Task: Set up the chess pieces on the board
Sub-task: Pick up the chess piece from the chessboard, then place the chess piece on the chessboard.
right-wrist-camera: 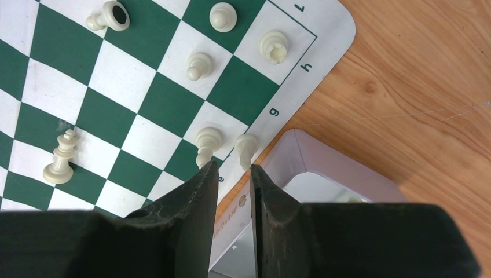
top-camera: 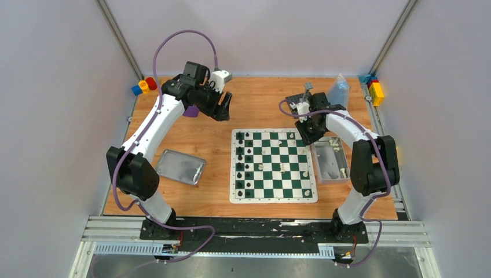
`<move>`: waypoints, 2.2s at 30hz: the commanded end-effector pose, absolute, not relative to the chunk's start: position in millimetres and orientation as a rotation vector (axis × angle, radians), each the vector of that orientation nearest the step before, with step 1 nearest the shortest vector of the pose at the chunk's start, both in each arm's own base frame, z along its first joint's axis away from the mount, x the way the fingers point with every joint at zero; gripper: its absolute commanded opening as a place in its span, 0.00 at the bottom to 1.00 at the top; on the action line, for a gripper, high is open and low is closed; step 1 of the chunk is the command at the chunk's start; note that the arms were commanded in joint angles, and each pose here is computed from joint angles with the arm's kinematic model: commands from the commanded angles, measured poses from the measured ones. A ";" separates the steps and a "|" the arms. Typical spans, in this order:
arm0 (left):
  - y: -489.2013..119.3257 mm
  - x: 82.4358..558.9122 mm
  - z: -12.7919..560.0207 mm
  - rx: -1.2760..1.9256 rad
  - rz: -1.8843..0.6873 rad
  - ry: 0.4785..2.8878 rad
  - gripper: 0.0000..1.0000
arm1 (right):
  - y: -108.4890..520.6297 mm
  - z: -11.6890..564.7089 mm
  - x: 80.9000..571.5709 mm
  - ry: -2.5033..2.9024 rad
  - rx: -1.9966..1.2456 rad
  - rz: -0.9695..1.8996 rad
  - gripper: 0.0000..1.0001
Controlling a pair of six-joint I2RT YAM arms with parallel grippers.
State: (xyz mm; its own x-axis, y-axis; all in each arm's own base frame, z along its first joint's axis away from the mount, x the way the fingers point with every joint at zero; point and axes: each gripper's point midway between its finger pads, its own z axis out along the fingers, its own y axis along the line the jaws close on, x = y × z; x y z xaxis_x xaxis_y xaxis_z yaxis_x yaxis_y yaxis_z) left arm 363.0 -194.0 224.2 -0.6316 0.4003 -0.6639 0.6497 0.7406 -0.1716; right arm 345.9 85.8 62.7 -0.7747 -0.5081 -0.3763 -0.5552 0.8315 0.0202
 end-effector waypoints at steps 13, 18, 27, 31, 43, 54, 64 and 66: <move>-194.9 361.1 244.7 0.781 -0.555 2.257 0.77 | 82.3 52.0 345.2 2.677 -0.811 0.140 0.27; -195.0 360.7 244.5 0.782 -0.556 2.257 0.77 | 83.6 46.5 344.4 2.686 -0.821 0.135 0.27; -193.6 359.9 244.7 0.781 -0.547 2.253 0.78 | 82.9 40.4 349.0 2.692 -0.836 0.113 0.27; -193.6 359.9 244.3 0.782 -0.546 2.253 0.78 | 82.4 39.9 351.5 2.692 -0.837 0.105 0.20; -193.5 360.4 243.8 0.782 -0.545 2.254 0.78 | 92.4 61.0 372.7 2.624 -0.814 0.130 0.06; -192.6 360.3 242.0 0.782 -0.539 2.258 0.78 | 107.0 54.4 383.7 2.626 -0.818 0.187 0.05; -193.1 360.9 240.5 0.783 -0.542 2.262 0.79 | 108.2 48.6 387.6 2.629 -0.824 0.185 0.09; -193.2 361.1 240.2 0.784 -0.541 2.262 0.79 | 107.3 48.6 387.0 2.630 -0.824 0.181 0.16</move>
State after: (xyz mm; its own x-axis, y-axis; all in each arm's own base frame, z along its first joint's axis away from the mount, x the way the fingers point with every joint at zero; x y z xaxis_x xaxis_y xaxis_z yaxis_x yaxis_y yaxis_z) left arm 360.2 -194.2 220.1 -0.6356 0.4017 -0.6592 0.6515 0.7372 -0.1790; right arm 371.4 100.0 37.1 -0.7762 -0.5326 -0.3373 -0.5718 0.8201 0.0209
